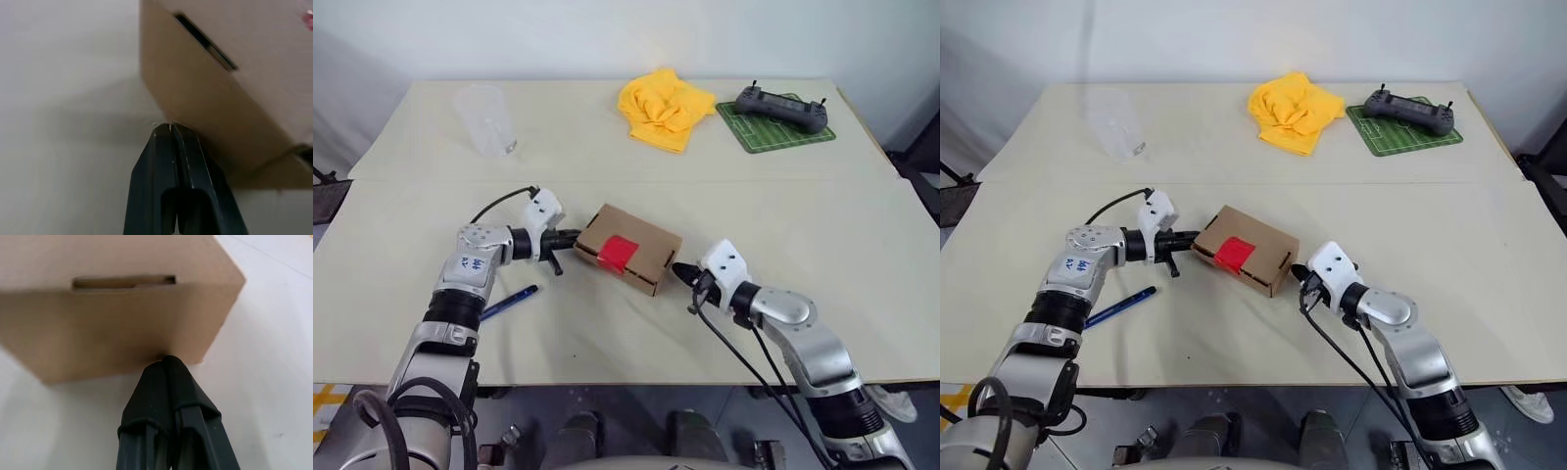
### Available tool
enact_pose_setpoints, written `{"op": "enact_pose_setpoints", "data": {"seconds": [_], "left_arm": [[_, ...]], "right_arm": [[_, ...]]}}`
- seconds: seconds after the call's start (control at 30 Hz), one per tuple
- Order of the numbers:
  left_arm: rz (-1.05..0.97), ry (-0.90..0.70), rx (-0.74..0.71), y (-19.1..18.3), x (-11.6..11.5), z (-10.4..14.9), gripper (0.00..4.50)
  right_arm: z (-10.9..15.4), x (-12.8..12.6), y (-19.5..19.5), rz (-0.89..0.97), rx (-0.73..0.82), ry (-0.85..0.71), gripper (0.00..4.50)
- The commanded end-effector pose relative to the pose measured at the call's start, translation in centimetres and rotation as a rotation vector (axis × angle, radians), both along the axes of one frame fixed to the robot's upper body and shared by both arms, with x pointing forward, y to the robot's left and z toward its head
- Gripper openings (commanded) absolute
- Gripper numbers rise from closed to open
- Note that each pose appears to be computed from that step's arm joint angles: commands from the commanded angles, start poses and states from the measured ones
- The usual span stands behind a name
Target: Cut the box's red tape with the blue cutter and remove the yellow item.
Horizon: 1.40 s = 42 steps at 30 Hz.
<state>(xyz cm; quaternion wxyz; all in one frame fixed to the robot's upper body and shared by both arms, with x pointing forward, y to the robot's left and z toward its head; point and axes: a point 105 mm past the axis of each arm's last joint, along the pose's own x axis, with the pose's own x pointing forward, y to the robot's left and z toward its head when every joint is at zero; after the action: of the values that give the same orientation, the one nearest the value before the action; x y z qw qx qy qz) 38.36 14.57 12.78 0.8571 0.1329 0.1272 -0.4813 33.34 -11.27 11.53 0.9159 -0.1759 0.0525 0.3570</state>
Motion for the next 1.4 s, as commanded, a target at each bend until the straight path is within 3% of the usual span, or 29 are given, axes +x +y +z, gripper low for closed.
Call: {"op": "enact_pose_setpoints", "data": {"seconds": [0.03,0.3,0.4,0.53,0.63,0.7,0.8,0.93,1.0,1.1,1.27,1.4], "left_arm": [[-0.177,0.058,-0.057,-2.2,-3.2,0.5,0.04],[-0.312,0.134,-0.049,-3.1,-7.2,0.2,0.04],[-0.342,0.137,-0.077,-2.7,-7.8,1.8,0.04],[-0.375,0.137,-0.157,-1.9,-7.8,5.5,0.04],[-0.346,0.06,-0.271,-2.0,-6.1,9.1,0.04],[-0.282,0.009,-0.287,-2.2,-4.3,9.7,0.04],[-0.081,-0.042,-0.154,-2.3,0.0,6.9,0.04],[-0.067,-0.055,-0.051,-3.2,1.2,4.4,0.04],[-0.133,0.005,0.008,-4.2,0.3,2.7,0.04],[-0.27,0.108,-0.015,-5.6,-2.3,1.9,0.04],[-0.394,0.176,-0.042,-6.9,-5.1,1.0,0.04],[-0.393,0.199,-0.058,-8.5,-6.2,0.0,0.04]], "right_arm": [[1.1,1.3,0.3,-0.017,-0.013,-0.048,0.0],[2.9,5.4,-2.6,-0.184,-0.086,-0.158,0.0],[4.1,5.9,-5.4,-0.244,-0.102,-0.188,0.0],[3.2,2.2,-5.7,-0.023,-0.081,-0.02,0.0],[1.0,-2.5,-4.3,0.173,-0.118,0.177,0.0],[0.1,-4.5,-3.1,0.244,-0.11,0.265,0.0],[-1.0,-6.0,-0.9,0.283,-0.089,0.341,0.0],[-1.0,-5.4,0.5,0.237,-0.06,0.339,0.0],[-0.4,-3.8,0.5,0.138,-0.028,0.295,0.0],[0.4,-1.5,-0.6,0.012,-0.041,0.214,0.0],[1.4,0.4,-1.8,-0.034,-0.061,0.156,0.0],[2.0,1.5,-2.4,-0.019,-0.096,0.132,0.0]]}}
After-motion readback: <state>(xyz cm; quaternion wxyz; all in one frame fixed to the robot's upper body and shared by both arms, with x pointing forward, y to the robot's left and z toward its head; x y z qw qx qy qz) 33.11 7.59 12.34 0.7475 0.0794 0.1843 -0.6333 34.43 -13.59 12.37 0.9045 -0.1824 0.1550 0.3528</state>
